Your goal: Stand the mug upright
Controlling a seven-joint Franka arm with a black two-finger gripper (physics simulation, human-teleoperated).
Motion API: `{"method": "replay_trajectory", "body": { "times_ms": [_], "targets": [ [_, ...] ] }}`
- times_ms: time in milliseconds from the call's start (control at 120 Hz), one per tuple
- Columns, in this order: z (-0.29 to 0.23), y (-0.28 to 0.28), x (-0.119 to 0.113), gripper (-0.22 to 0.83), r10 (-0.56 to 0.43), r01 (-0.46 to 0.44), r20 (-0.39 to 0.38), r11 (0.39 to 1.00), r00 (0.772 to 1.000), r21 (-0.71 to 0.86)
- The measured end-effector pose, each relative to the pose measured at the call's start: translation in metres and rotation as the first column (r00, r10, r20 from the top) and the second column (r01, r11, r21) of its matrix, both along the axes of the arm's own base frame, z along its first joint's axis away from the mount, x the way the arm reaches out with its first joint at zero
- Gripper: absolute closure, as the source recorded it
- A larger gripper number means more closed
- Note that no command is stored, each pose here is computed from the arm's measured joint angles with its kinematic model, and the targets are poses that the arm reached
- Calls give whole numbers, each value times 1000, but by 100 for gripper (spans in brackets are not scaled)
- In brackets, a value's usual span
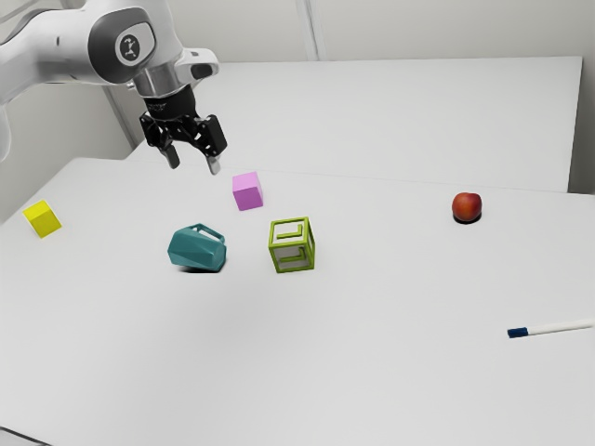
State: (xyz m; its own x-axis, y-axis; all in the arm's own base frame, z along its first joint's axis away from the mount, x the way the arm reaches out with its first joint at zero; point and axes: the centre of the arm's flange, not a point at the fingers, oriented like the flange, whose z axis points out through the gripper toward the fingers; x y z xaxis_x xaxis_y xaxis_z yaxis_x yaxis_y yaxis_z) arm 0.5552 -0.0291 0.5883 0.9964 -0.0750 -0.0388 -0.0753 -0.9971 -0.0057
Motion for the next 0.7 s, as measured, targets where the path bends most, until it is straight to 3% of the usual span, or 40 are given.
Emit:
{"method": "replay_trajectory", "body": {
  "times_ms": [408,700],
  "targets": [
    [-5,7,12,2,5,-5,-10,1000,1000,-5],
    [-20,107,17,2,149,-150,-37,989,988,-17]
  ]
}}
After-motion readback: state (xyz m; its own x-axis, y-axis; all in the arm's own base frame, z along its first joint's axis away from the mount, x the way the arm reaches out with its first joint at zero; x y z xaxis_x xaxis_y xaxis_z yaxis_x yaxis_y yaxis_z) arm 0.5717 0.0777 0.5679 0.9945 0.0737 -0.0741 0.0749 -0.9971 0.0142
